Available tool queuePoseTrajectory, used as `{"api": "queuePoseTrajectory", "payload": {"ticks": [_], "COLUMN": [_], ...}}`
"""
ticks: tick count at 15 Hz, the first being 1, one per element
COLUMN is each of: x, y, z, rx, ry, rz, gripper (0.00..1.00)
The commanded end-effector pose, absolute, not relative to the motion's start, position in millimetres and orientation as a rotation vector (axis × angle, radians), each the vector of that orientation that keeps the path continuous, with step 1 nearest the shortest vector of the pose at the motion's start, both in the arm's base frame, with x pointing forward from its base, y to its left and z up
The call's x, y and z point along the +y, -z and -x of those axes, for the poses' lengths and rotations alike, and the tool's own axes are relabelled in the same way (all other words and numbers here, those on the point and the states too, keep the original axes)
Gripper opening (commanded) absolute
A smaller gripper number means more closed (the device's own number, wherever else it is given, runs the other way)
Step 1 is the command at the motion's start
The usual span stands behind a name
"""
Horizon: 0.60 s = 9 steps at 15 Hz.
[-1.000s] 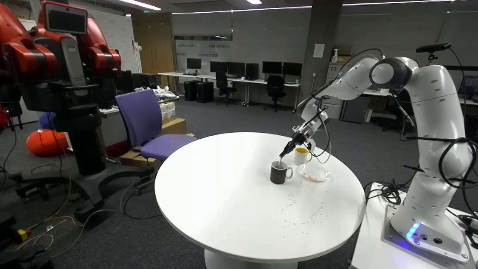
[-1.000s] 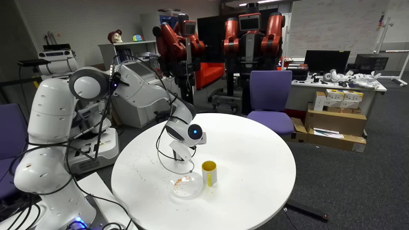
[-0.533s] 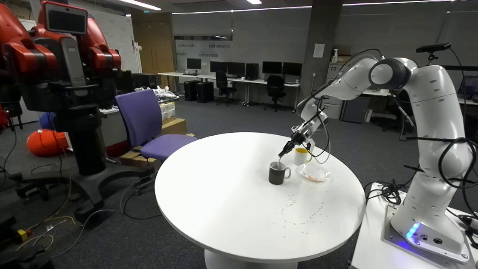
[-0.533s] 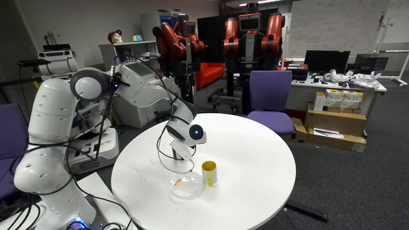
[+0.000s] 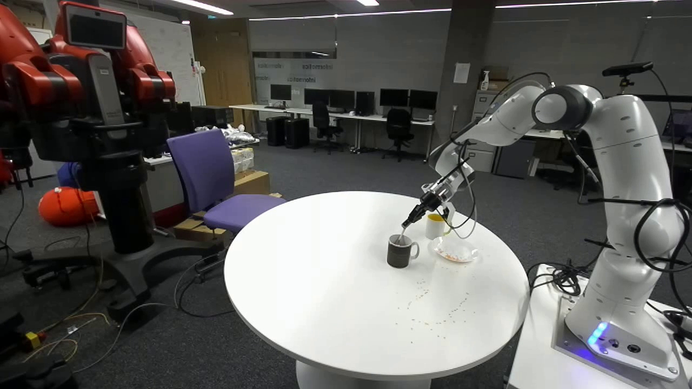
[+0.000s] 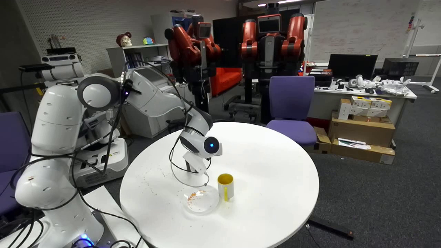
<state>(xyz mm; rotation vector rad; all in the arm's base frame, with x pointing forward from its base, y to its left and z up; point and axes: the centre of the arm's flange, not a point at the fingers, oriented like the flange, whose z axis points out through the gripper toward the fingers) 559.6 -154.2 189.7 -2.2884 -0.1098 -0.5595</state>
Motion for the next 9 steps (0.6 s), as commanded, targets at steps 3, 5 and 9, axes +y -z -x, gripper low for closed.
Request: {"api": "queuePoseTrajectory", "payload": {"ticks": [3,5,9], "x": [-158.7,-157.7,-156.0], "y": [-185.8,-182.6,-178.5], "z": [-563.3,-562.9,-563.4], "rx": [-0.135,-0.144,-0.149], "ry": [0.633,0.650,0.676], "rz": [2.205,2.180,2.136], "gripper": [0.01,0.01,0.01]}}
